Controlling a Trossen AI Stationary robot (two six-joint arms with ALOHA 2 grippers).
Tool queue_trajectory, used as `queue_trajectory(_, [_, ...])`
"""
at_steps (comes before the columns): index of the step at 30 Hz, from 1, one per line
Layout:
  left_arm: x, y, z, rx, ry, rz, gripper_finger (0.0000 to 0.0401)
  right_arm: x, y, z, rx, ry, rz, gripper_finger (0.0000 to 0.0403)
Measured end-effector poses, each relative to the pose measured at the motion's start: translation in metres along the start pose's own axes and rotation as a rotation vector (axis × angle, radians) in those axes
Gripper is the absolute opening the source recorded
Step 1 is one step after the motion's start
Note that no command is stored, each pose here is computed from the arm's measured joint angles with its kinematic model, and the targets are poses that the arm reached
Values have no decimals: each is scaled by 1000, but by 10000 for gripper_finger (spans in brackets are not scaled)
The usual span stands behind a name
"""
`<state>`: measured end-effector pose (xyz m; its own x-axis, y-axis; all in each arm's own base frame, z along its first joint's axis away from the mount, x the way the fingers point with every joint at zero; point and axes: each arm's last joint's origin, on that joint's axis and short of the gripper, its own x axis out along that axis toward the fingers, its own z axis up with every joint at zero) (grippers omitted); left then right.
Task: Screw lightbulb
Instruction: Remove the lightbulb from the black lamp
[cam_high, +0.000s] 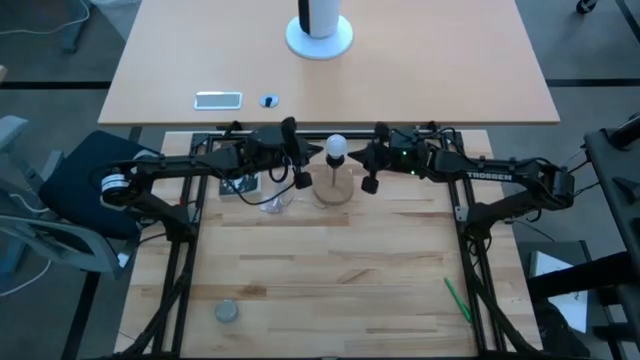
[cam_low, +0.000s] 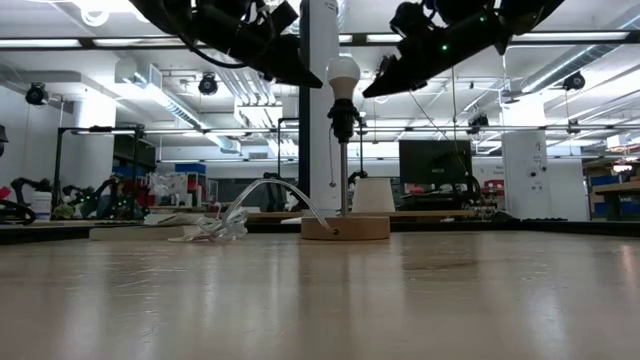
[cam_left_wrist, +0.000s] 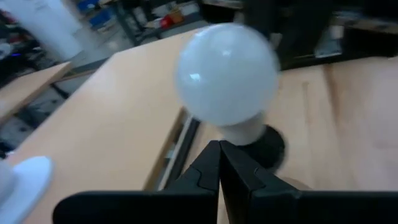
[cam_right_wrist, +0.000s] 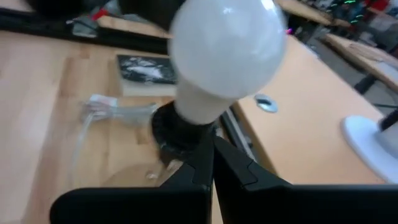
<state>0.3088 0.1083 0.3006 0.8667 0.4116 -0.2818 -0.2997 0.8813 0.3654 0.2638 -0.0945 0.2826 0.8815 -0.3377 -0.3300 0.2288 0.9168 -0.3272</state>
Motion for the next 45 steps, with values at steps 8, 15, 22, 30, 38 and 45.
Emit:
queue_trajectory(8, [6, 1, 3, 38, -62, 14, 0, 1, 0, 8, 3, -103, 42, 0])
queue_trajectory(15, [6, -2, 3, 44, -80, -52, 0, 1, -3, 8, 20, -81, -50, 0])
queue_trajectory(22, [5, -3, 4, 45, -96, -89, 0, 1, -4, 7, 42, -74, -69, 0])
queue_trajectory(30, [3, -3, 3, 43, -70, -87, 0, -1, -4, -2, 38, 42, -136, 0])
queue_trajectory(38, [1, 6, 4, 36, -38, 65, 0, -12, -3, 1, 36, 41, -107, 0])
queue_trajectory(45, [4, 4, 7, 52, -107, 1, 0, -13, -4, 14, 25, -126, -12, 0])
